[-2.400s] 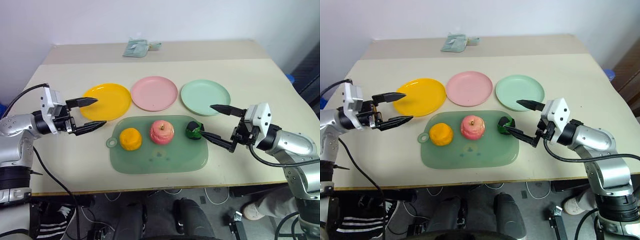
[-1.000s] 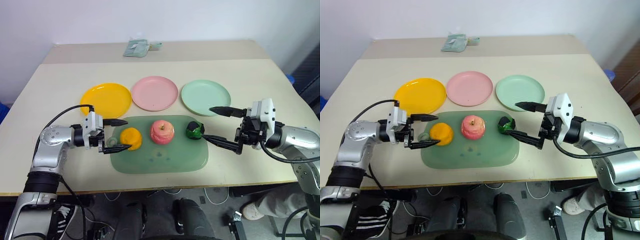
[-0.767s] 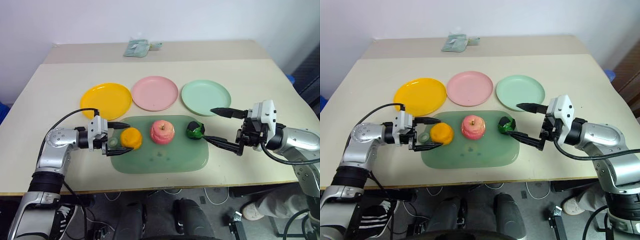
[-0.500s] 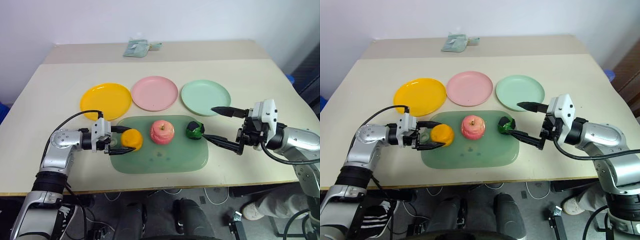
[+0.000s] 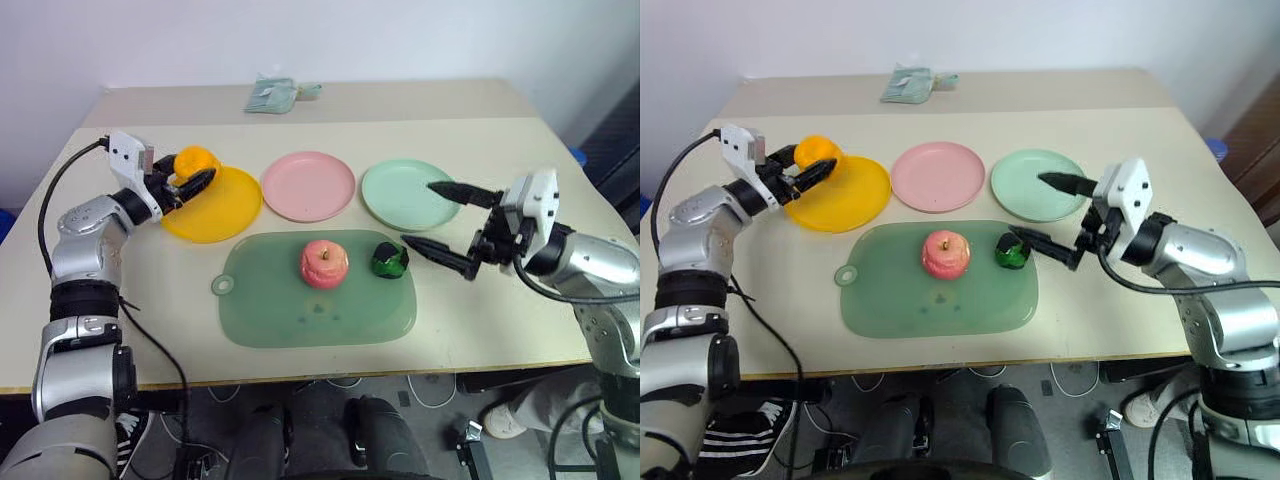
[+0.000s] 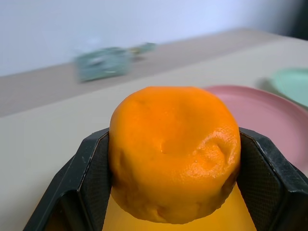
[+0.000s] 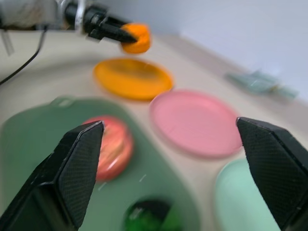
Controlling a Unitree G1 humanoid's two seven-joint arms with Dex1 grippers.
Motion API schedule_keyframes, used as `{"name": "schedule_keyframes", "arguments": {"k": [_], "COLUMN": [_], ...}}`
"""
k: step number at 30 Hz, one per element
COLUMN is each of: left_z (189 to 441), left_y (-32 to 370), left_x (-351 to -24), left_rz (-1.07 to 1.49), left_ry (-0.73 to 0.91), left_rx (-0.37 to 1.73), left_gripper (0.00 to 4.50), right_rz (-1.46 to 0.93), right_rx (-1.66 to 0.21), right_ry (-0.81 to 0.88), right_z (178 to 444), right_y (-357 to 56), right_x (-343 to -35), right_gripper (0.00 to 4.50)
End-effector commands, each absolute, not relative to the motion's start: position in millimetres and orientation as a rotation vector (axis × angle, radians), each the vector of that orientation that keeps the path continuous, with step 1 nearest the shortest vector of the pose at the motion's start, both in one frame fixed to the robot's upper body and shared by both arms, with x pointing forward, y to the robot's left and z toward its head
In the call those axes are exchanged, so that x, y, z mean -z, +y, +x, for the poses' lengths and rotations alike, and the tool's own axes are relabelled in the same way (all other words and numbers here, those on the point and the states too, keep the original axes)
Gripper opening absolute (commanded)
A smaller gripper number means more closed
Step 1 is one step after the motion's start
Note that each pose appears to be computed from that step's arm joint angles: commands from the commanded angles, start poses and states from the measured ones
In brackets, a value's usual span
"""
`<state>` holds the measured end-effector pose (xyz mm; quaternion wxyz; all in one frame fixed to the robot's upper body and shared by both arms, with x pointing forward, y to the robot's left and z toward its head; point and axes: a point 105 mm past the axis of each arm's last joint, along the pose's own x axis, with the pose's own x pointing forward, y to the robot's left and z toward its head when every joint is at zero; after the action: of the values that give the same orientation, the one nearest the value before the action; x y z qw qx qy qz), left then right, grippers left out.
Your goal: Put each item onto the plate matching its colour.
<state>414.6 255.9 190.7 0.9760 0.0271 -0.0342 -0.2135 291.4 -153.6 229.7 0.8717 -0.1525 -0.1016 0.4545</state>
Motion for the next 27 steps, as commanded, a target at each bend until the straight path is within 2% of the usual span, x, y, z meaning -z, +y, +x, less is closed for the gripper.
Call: {"name": "schedule_keyframes", "arguments": {"k": [1,11,14,19,22,25,27], "left_z": [420,431,432,430,411,367,340], "left_y": [260,247,241,229,199,159,141], "left_x": [-199,-178,-174,-181,-208,-229,-228], "left_rz": [0.039,0.089,0.049,0.097,0.016,-0.045,-0.091], "left_ry": [-0.112,-0.062,-0.050,-0.079,-0.167,-0.215,-0.154], "left_rx": [0.376,0.348,0.372,0.437,0.682,1.030,1.210], "left_gripper": [2.96,2.96,4.40,4.46,4.46,4.46,4.46], "right_rz": [-0.315,-0.319,-0.334,-0.337,-0.336,-0.336,-0.334], "right_rx": [-0.940,-0.860,-0.845,-0.836,-0.838,-0.840,-0.844], "right_ry": [-0.225,-0.241,-0.234,-0.240,-0.243,-0.241,-0.241], "right_z": [294,303,304,304,304,304,304], "right_y": [-150,-154,-158,-160,-161,-162,-162], "right_x": [-233,-239,-237,-239,-240,-240,-240], "right_gripper": [4.50,4.50,4.50,4.50,4.50,4.50,4.50]}}
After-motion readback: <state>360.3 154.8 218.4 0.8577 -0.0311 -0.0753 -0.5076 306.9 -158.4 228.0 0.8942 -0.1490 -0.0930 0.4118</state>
